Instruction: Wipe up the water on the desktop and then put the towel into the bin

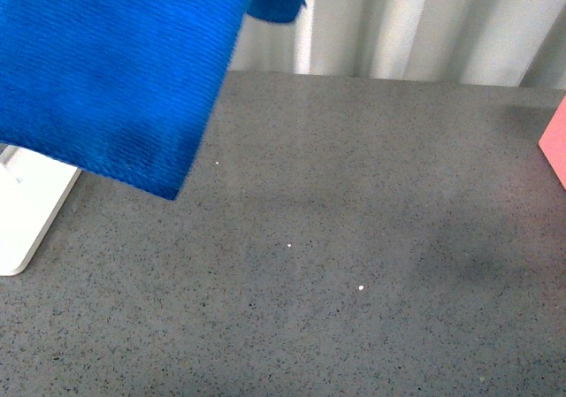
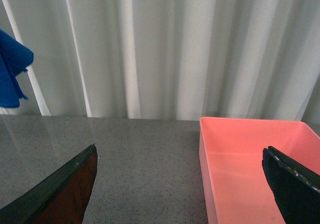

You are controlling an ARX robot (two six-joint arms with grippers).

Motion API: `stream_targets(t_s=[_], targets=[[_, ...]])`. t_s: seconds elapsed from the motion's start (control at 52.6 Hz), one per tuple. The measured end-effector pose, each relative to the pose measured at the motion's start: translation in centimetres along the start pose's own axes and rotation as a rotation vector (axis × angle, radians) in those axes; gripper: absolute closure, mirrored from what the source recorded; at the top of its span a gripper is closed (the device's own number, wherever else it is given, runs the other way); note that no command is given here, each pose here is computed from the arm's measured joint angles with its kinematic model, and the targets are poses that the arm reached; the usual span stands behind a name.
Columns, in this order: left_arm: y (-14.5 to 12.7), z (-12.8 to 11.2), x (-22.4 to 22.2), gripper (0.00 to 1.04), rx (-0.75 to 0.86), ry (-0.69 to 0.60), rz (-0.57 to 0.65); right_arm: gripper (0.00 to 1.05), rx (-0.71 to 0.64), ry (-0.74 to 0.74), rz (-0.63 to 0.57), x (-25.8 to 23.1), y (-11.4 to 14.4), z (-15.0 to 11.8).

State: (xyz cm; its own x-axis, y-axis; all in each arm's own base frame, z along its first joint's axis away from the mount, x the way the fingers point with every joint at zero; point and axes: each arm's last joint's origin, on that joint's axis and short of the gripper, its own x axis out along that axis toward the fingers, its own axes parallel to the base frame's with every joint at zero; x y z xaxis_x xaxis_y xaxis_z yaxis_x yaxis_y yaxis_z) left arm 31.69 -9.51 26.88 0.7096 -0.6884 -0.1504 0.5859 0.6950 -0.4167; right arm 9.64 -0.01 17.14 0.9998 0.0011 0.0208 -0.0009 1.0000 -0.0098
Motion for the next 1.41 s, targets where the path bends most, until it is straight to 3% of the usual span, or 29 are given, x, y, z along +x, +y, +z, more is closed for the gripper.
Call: stream_targets(t_s=[0.171,0.304,0.418,0.475,0.589,0.931,1.273,1.406], targets=[[-0.5,-1.6,1.6,1.0,0.001,0.039,0.024,0.07,0.009,0.011,0.008,0.0,0.0,0.0],[-0.4,-1.6,1.6,1.0,0.003,0.037,0.03,0.07,0.267,0.509,0.182,0.4,0.4,0.0],[-0.4,-1.6,1.6,1.0,0.002,0.037,0.031,0.07,0.347,0.631,0.406,1.5,1.1,0.8],[-0.4,-1.6,1.6,1.0,0.003,0.037,0.032,0.07,0.366,0.626,0.561,2.6,1.5,2.1],[-0.4,-1.6,1.6,1.0,0.003,0.038,0.028,0.07,0.375,0.622,0.74,5.2,2.3,3.3],[-0.4,-1.6,1.6,1.0,0.003,0.038,0.029,0.07,0.373,0.678,0.869,13.2,5.5,0.8],[-0.4,-1.6,1.6,1.0,0.003,0.038,0.029,0.07,0.319,0.757,0.993,16.8,9.6,-1.6],[-0.4,-1.6,1.6,1.0,0.003,0.038,0.028,0.07,0.269,0.711,1.09,18.6,11.4,-1.7]])
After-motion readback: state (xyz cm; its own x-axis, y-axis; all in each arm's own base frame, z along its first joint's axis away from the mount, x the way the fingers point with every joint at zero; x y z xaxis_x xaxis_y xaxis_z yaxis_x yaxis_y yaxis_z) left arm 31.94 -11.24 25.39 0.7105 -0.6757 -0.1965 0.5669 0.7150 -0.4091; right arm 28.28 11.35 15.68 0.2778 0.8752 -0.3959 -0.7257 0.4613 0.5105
